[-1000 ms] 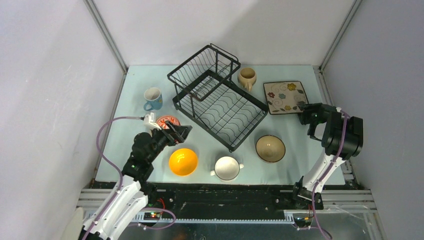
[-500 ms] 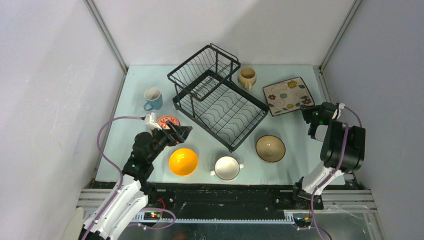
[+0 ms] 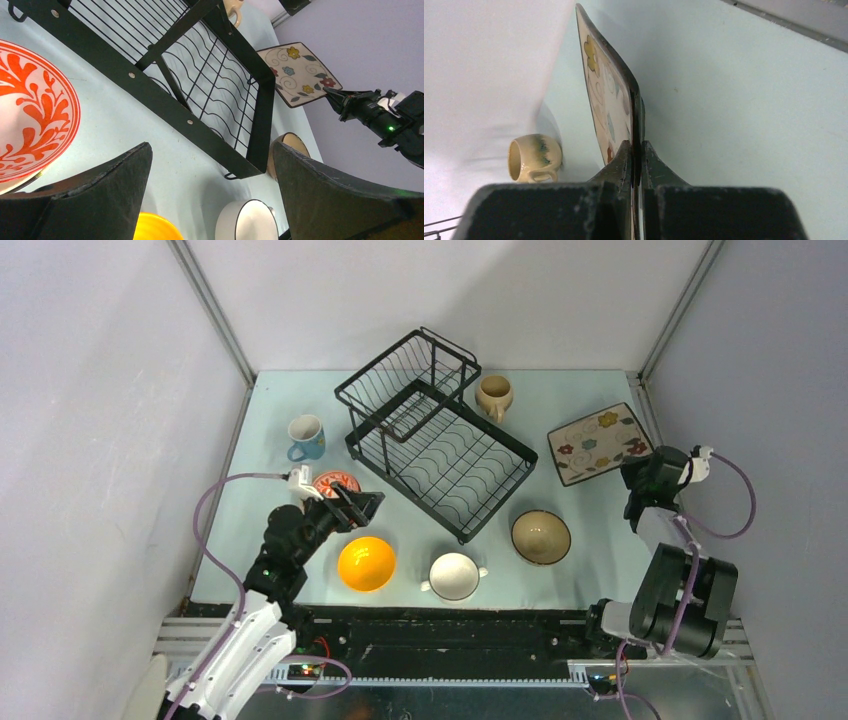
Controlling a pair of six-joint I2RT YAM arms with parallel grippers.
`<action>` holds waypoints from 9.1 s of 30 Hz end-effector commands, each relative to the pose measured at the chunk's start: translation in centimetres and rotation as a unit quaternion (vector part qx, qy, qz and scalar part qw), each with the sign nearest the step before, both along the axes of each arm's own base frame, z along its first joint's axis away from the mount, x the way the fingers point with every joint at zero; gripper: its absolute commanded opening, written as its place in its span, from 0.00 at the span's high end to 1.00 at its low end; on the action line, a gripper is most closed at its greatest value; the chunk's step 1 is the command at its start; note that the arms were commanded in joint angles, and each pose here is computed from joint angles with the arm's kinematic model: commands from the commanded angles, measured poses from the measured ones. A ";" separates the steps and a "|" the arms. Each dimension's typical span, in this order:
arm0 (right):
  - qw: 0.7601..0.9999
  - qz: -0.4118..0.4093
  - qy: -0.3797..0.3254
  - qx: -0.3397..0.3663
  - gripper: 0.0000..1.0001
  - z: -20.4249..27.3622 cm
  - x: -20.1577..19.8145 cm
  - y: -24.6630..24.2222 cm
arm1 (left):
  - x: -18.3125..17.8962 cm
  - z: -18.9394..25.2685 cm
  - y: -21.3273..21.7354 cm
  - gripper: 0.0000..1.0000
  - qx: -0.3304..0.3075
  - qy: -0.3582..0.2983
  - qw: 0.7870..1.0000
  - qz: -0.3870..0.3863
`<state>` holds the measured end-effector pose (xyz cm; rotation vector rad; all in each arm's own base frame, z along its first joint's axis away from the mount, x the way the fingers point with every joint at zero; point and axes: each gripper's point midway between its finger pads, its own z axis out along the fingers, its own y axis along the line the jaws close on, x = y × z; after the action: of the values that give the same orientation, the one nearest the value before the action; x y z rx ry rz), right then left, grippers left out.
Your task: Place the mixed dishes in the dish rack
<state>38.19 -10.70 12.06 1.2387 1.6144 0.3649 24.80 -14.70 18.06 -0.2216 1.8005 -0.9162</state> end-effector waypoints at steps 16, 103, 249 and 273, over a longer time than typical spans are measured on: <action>0.973 0.050 -0.178 -0.136 1.00 17.6 -2.5 2.9 | -0.8 0.7 -1.1 0.04 -0.017 -0.008 0.999 -0.031; 0.748 0.616 -0.247 -0.015 0.40 27.4 -13.4 30.0 | -2.9 18.8 -13.0 1.00 -0.223 -0.164 0.905 -0.323; 0.888 0.309 0.154 -0.304 0.00 10.2 -8.7 20.0 | -1.0 6.4 1.5 0.00 0.122 0.038 0.991 0.049; 0.921 0.266 0.278 -0.067 0.11 -1.6 -15.3 16.0 | -0.2 4.8 -0.4 0.00 0.083 0.045 0.995 0.028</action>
<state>23.32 4.34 11.72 0.7792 2.3896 0.1971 24.30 -14.02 21.53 -0.2279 1.9795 -0.6511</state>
